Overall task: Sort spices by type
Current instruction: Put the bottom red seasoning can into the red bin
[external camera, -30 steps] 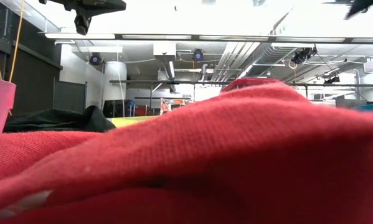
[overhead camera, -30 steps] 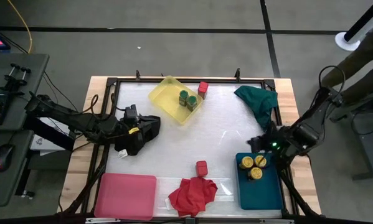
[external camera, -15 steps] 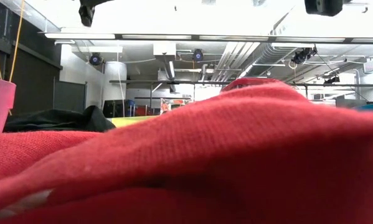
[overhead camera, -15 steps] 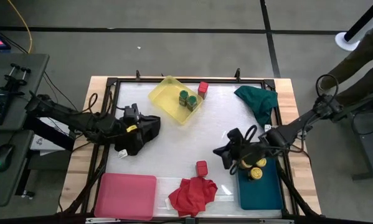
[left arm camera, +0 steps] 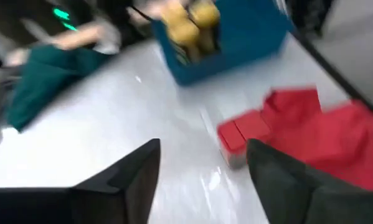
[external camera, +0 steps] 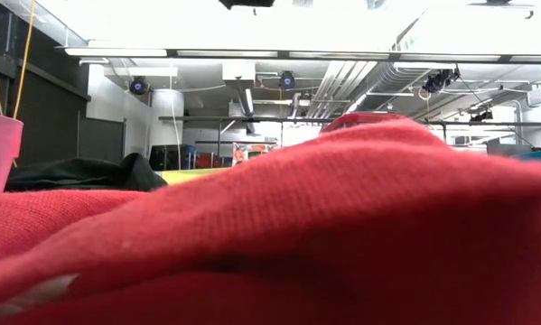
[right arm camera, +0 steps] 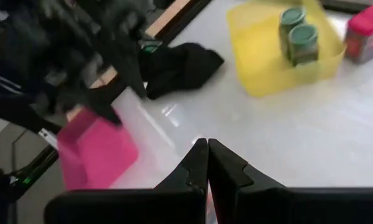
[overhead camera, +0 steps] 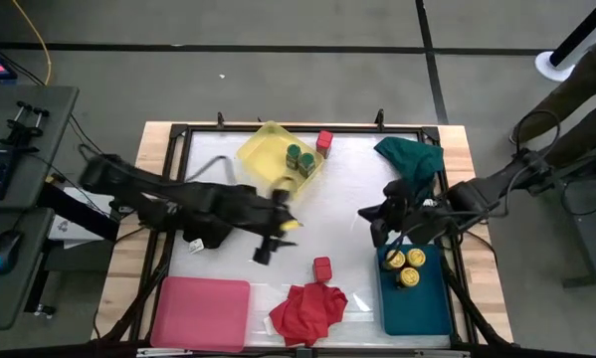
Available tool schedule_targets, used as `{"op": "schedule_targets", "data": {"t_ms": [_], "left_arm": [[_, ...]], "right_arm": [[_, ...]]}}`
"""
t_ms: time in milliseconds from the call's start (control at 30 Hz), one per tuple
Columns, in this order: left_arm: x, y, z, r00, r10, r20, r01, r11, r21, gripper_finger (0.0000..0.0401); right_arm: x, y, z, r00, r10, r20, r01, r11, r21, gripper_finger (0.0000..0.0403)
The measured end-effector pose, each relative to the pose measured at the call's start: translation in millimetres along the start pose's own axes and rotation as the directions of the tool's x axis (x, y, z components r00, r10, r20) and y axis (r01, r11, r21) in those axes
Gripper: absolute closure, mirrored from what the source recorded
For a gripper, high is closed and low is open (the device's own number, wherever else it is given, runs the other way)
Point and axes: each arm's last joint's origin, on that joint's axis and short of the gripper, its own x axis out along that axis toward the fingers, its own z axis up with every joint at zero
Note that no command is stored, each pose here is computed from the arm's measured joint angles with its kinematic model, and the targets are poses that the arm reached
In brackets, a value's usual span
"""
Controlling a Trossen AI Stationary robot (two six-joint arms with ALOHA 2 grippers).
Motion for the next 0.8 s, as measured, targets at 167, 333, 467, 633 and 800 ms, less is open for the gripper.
{"op": "schedule_targets", "data": {"t_ms": [167, 333, 467, 633, 800], "left_arm": [[49.1, -0.9, 21.1, 0.980, -0.112, -0.162, 0.141, 0.973, 0.182, 0.0141], [90.4, -17.5, 28.9, 0.961, -0.170, -0.216, 0.250, 0.869, 0.427, 0.0136], [114.7, -34.2, 28.4, 0.942, -0.239, -0.235, 0.331, 0.777, 0.536, 0.0136], [132.0, -47.4, 19.8, 0.923, -0.280, -0.263, 0.384, 0.688, 0.616, 0.0136], [146.4, -42.1, 11.5, 0.923, -0.270, -0.274, 0.385, 0.664, 0.641, 0.0136]], "right_arm": [[-10.3, -1.1, 9.9, 0.999, -0.037, 0.031, 0.038, 0.999, -0.016, 0.0402], [-12.5, -1.9, 11.3, 0.999, -0.046, 0.027, 0.046, 0.999, -0.023, 0.0402], [-12.6, -2.6, 11.2, 0.998, -0.050, 0.026, 0.050, 0.999, -0.019, 0.0402], [-12.7, -2.7, 11.2, 0.998, -0.050, 0.026, 0.050, 0.999, -0.017, 0.0402], [-12.6, -2.7, 11.2, 0.998, -0.050, 0.026, 0.051, 0.999, -0.015, 0.0402]]}}
